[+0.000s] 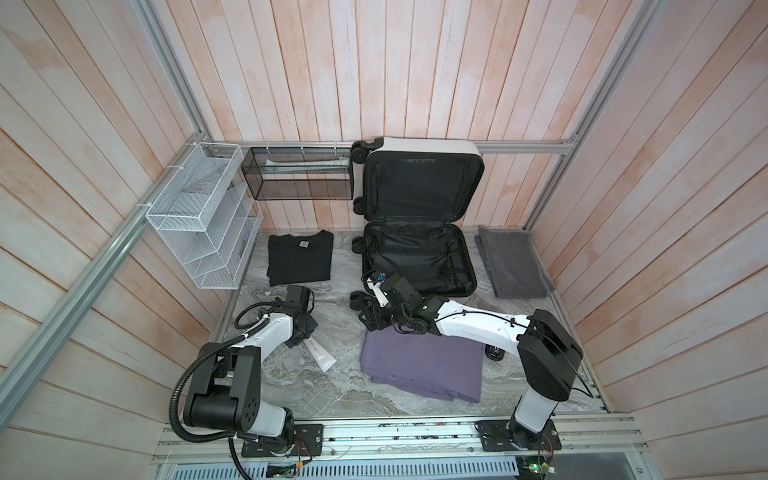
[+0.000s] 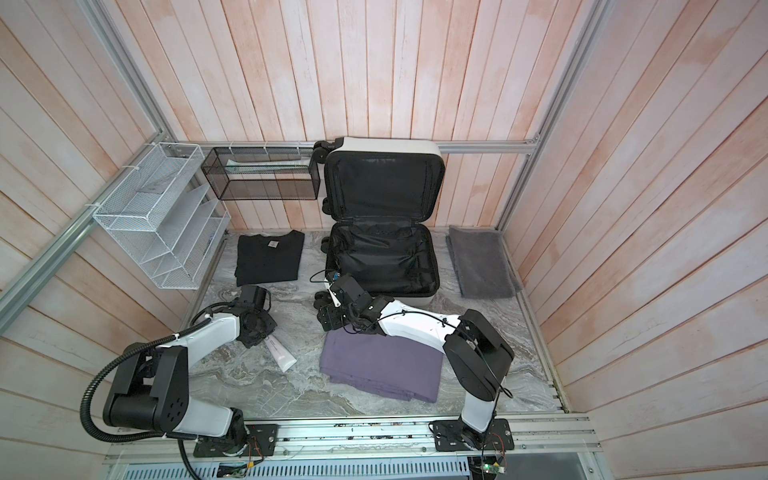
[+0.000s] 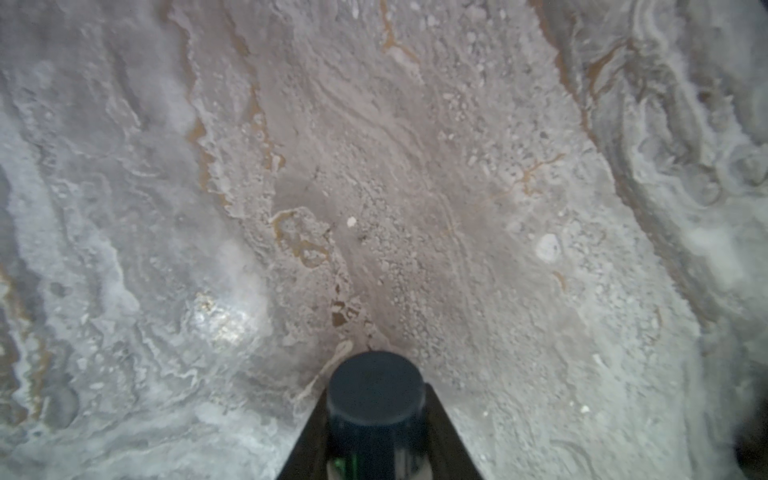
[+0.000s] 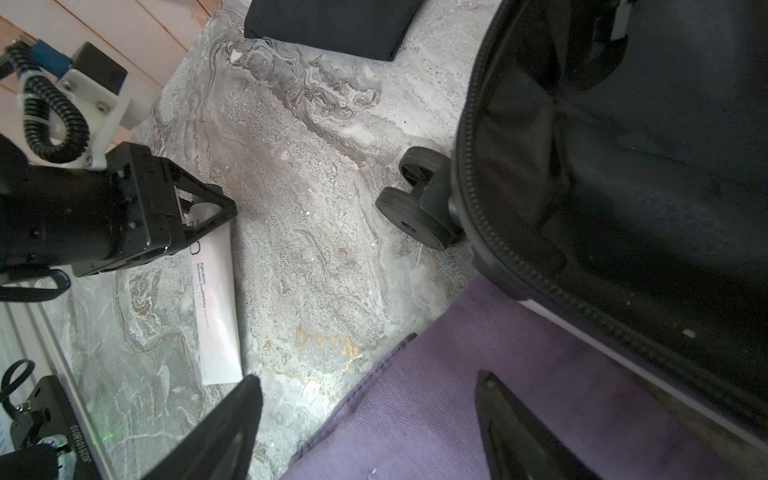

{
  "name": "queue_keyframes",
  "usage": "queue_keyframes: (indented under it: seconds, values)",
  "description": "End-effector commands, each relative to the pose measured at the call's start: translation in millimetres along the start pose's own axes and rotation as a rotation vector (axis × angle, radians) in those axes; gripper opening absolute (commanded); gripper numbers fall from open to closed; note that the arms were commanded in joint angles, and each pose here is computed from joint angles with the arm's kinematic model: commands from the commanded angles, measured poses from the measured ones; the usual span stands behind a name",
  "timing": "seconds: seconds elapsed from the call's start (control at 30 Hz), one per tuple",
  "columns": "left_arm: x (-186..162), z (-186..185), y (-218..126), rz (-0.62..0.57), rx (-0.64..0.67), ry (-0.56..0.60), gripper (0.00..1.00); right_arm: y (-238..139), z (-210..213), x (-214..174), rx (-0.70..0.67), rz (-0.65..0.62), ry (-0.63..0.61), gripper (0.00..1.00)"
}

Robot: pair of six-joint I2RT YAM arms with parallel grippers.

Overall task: Pack the luggage
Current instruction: 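Lift the white tube with the left gripper toward the suitcase and right gripper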

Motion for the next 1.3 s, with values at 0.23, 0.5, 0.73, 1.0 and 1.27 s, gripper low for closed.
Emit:
queue_keyframes:
  seconds: [0.23,0.5,0.73,1.0,1.27]
  values:
    - [46.6,-37.2,-77.1,-0.162,-0.234,-0.056,0.25,-16.4,27.2,10.8,0.203,0.049,-0.178,0.81]
    - [72.5,-63.0,-119.4,-0.232,-0.36,-0.057,0.25,-27.2,33.3,41.4,0.368,0.024,-0.216,0.82]
    - [80.8,-76.3,-140.2,-0.268,-0.438,-0.071,0.24,-13.1,40.7,48.7,0.495,0.08,-0.194,0.79]
    - [90.6,-93.5,-156.5,-0.303,-0.496,-0.062,0.24,6.4,32.9,42.4,0.514,0.123,-0.151,0.74]
    - [96.7,-112.4,-165.2,-0.322,-0.534,-0.037,0.23,2.5,21.4,44.2,0.547,0.113,-0.1,0.33]
Point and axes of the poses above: each gripper's point midway between its finger pads, its own y axis out along the fingers, its own z axis along the line the jaws close on, x = y × z, the point moved 7 cm from there along -y, back along the fingers, and after that the axes turned 13 degrees about y, right-handed, at the moved point
